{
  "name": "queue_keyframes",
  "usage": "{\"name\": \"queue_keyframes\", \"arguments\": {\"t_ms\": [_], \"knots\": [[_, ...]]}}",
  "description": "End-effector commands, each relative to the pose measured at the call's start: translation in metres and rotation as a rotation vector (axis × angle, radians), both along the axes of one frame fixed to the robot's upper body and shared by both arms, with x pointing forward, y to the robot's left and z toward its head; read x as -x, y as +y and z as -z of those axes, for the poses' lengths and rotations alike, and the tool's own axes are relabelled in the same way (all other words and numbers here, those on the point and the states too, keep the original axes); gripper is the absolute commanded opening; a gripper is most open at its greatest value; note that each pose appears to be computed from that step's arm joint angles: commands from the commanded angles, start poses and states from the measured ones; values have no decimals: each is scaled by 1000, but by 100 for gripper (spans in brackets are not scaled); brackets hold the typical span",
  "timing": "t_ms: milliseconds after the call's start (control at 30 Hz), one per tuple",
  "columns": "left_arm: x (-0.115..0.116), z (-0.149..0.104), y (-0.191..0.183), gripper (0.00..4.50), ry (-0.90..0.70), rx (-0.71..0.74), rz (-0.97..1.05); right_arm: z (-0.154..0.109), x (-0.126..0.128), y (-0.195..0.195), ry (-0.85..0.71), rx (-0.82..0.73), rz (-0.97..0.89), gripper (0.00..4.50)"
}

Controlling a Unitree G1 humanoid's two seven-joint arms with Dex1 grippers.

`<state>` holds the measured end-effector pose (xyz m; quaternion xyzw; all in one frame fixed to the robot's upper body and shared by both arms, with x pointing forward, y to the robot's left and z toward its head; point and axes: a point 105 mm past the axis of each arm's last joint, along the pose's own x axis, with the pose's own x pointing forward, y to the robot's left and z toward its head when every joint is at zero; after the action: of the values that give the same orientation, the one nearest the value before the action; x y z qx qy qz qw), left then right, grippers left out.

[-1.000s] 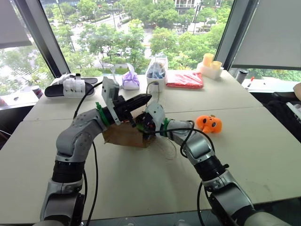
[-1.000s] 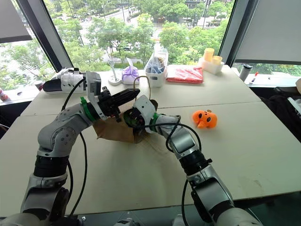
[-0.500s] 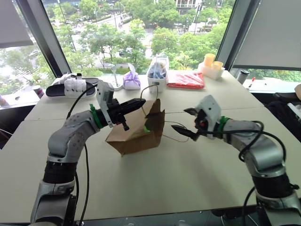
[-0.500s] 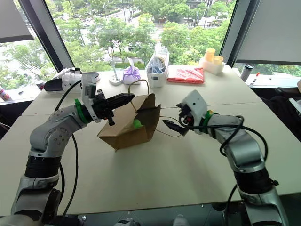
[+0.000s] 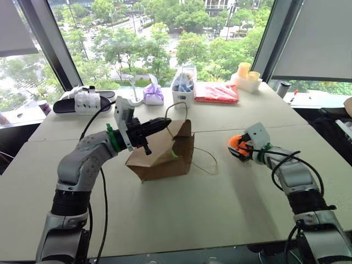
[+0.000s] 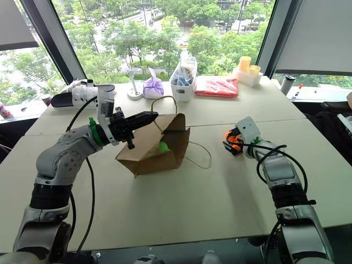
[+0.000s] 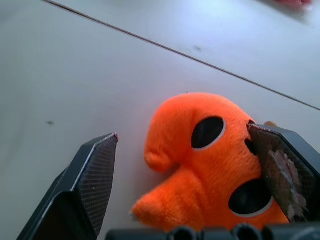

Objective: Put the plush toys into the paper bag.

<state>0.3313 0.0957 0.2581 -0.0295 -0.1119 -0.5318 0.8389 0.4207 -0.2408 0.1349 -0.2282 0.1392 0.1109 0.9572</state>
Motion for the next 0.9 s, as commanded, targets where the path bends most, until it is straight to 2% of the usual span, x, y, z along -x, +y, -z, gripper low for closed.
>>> {"name": "queue_keyframes", "arguments": {"t_ms": [33,133,200,267,333,433,567,633,767,900], "knots": [[8,-13,-1,0,-54,6,10,-3,-11,-7,-40,74,38,446],[9,-13,0,0,-55,6,6,0,-16,-9,-40,96,47,446],[9,-14,1,0,-55,7,-1,-1,-17,-11,-48,115,45,391],[9,-14,3,0,-54,8,-4,-3,-19,-11,-57,119,43,309],[7,-14,8,0,-49,8,-18,-9,-19,-10,-73,114,35,199],[5,-12,17,0,-40,1,-40,-18,-18,-3,-91,87,-7,60],[1,-8,30,0,-28,-25,-68,-61,-6,39,-183,-53,-185,60],[2,-7,30,0,-23,-34,-61,-77,9,70,-189,-103,-314,60],[2,-6,32,0,-20,-47,-56,-88,40,121,-161,-100,-529,60],[1,-7,32,0,-23,-49,-56,-92,55,157,-155,-137,-630,60]]}}
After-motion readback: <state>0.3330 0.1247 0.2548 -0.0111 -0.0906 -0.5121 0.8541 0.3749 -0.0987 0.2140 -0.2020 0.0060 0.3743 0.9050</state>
